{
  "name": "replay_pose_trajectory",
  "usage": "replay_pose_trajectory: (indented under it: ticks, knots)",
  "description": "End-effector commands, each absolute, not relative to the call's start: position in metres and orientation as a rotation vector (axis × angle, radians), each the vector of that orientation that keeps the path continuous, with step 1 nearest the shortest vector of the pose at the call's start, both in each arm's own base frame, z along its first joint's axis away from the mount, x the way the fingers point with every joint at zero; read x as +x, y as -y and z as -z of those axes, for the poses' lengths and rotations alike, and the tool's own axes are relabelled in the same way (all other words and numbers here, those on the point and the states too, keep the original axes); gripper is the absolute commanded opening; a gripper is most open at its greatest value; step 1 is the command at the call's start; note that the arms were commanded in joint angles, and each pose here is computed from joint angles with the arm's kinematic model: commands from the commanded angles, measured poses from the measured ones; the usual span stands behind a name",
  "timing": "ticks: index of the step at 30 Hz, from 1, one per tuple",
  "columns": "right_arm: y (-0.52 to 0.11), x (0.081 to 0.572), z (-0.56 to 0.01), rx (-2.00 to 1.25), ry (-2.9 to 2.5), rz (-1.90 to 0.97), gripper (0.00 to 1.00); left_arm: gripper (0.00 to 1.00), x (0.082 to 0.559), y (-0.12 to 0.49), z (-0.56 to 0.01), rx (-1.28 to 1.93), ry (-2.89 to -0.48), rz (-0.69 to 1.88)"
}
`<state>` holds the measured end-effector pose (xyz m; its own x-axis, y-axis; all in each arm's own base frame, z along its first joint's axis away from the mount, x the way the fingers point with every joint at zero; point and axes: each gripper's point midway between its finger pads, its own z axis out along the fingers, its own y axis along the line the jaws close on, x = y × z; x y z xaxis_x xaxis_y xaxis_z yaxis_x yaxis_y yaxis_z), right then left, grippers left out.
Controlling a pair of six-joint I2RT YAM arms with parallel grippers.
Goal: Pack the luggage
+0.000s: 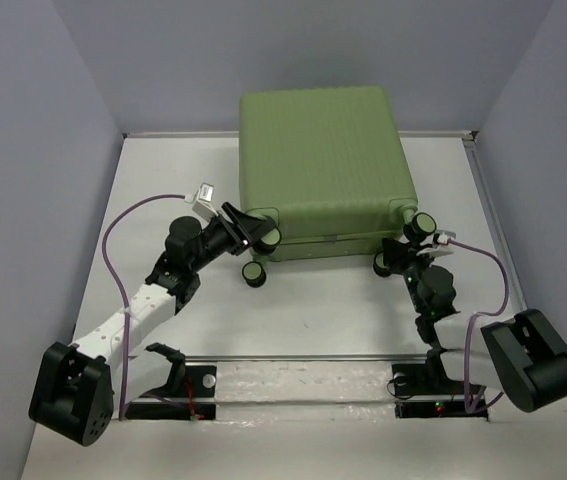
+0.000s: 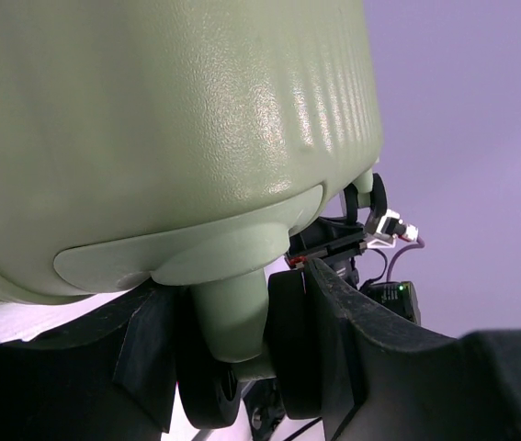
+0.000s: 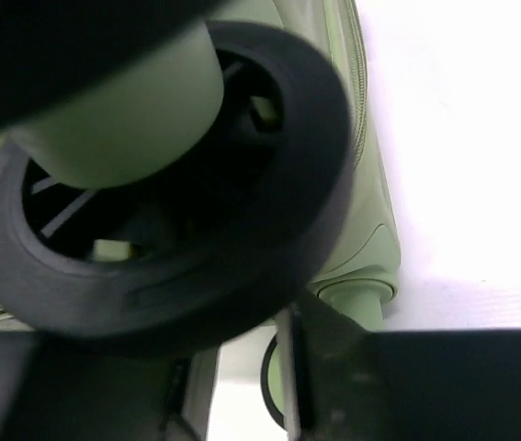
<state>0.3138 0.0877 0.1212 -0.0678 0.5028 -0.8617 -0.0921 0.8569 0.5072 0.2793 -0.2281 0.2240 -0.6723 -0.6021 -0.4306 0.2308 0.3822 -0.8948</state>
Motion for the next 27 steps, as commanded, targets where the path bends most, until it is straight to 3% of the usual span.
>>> replay_pose_trajectory:
  ticks: [1,5,11,21,27]
  knots:
    - [-0.088,0.321,-0.144,0.313,-1.463,-0.521,0.24,0.06,0.268,0.228,-0.303,-0.063,-1.584,1.42]
    - [-0.079,0.32,-0.152,0.309,-1.438,-0.463,0.07,0.06,0.269,0.228,-0.299,-0.067,-1.593,1.418]
    - [-0.107,0.317,-0.153,0.22,-1.474,-0.547,0.07,0.06,0.269,0.235,-0.301,-0.065,-1.582,1.466]
    - [-0.306,0.28,-0.158,-0.034,-1.475,-0.685,0.07,0.06,0.253,0.276,-0.347,0.001,-1.496,1.667]
    - [-0.402,0.239,-0.188,-0.177,-1.398,-0.979,0.07,0.06,0.238,0.285,-0.377,0.031,-1.437,1.804]
